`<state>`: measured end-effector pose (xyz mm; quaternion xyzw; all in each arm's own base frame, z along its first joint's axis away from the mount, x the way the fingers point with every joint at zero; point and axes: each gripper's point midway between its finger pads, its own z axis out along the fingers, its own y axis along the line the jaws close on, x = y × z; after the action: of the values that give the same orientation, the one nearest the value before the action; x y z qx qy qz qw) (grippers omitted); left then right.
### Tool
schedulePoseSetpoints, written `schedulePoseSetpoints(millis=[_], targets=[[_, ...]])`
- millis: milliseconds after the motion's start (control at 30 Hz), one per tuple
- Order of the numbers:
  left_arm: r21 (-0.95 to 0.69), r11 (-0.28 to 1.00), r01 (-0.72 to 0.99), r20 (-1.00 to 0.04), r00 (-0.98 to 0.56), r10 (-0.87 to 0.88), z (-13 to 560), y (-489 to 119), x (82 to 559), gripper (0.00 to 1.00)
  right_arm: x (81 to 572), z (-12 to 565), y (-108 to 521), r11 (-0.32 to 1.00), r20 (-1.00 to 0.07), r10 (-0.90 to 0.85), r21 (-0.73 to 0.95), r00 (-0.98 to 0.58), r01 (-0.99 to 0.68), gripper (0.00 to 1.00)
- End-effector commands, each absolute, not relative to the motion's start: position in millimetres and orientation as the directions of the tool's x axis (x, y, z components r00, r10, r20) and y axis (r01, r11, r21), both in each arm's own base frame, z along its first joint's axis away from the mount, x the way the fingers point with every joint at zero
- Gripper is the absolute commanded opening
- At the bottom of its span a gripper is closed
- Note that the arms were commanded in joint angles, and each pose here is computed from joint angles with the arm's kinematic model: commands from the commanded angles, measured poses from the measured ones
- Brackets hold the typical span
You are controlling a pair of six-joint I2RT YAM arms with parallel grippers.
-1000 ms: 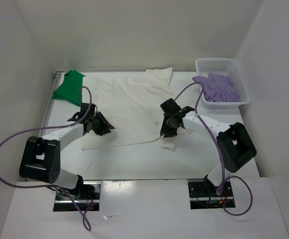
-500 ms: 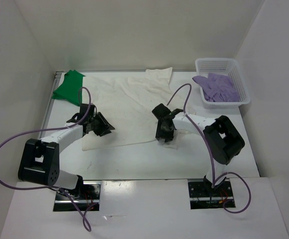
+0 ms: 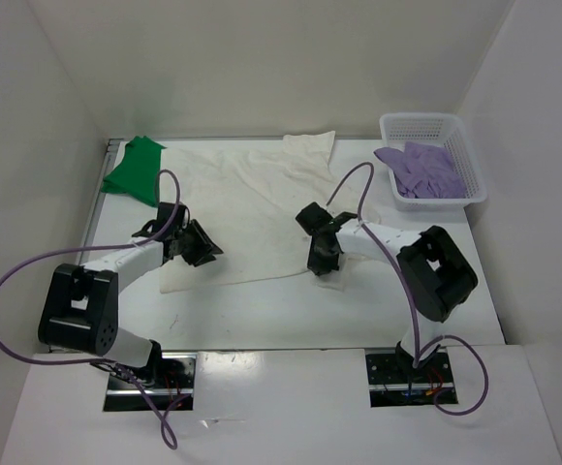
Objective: Fold and stack the t-shirts
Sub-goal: Flatten out the tshirt
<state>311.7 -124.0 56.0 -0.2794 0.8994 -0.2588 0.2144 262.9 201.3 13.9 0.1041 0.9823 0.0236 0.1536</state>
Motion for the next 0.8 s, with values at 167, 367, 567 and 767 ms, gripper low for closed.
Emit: schedulePoseSetpoints(millis=[167,367,567,767], targets=[[-0.555,0.677,-0.484,-0.154,-0.739,-0.655,19.7,-103.3,322.5,0.41,272.3,104.5,181.8,0.892,-0.344,0.390,0.371,-0.854,0.257,0.00],[-0.557,0.609,-0.565,-0.129,-0.665,-0.736,17.9,-67.6,318.9,0.41,251.8,131.7,99.9,0.792,-0.345,0.586,0.437,-0.733,0.427,0.00],[-0.548,0.555,-0.626,-0.098,-0.611,-0.785,16.0,-39.7,312.6,0.41,213.9,141.9,75.0,0.634,-0.214,0.746,0.516,-0.631,0.576,0.00],[-0.557,0.543,-0.628,-0.162,-0.559,-0.813,40.1,-11.1,322.5,0.41,183.1,151.8,74.0,0.628,-0.180,0.756,0.471,-0.630,0.619,0.00]])
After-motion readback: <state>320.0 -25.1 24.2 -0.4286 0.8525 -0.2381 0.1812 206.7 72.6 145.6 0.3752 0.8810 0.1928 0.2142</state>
